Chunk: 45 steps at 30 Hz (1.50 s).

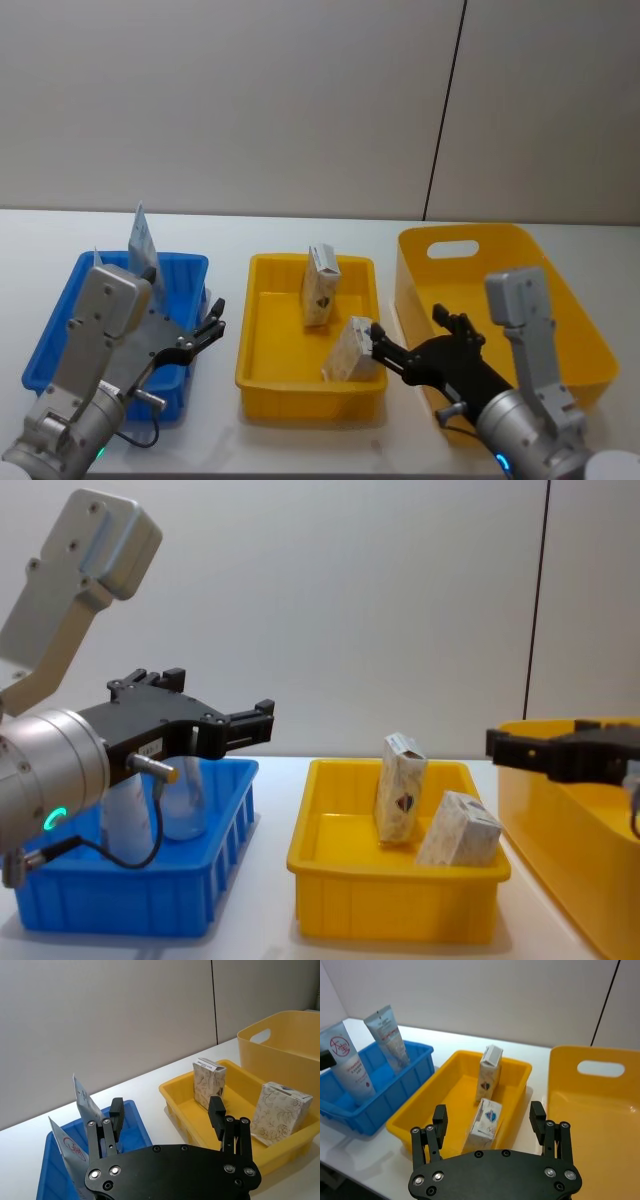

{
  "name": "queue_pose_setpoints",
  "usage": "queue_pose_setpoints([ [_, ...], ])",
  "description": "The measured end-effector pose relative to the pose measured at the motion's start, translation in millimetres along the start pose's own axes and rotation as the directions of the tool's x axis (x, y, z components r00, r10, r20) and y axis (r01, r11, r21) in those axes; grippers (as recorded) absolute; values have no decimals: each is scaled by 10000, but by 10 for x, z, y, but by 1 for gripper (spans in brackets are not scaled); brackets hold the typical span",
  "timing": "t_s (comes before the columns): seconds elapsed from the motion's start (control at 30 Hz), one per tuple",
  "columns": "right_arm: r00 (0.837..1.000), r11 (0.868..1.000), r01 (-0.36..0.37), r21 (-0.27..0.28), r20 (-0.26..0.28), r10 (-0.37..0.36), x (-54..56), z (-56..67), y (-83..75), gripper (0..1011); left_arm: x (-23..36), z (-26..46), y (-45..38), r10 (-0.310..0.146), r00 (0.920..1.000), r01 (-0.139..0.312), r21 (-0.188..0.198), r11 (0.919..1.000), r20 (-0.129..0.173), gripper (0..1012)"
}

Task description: Bimanual collaborative sorting of washing and personal care products

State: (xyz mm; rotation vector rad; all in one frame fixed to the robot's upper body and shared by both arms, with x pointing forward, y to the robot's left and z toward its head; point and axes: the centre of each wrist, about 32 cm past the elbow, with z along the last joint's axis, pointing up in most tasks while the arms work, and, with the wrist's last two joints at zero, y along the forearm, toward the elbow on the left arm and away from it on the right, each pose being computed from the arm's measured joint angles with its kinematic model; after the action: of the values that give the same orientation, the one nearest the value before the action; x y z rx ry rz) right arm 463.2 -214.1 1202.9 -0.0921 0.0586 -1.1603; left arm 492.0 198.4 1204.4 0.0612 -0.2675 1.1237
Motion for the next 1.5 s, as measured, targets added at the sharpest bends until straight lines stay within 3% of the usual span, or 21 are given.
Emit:
queue_pose_setpoints([
  [0.47,9947,9954,321,-908,-941,-407,-108,-83,235,1002,0,0,0,0,10000,0,-1,10000,1,1001],
  [0.9,9845,9921,410,-1183,-1646,-603,-115,-198,467,1002,0,0,0,0,10000,0,0,10000,0,1001],
  [1.5,9764,9886,78,-1502,-2124,-399,-107,-267,767,1002,0,0,0,0,10000,0,-1,10000,0,1001],
])
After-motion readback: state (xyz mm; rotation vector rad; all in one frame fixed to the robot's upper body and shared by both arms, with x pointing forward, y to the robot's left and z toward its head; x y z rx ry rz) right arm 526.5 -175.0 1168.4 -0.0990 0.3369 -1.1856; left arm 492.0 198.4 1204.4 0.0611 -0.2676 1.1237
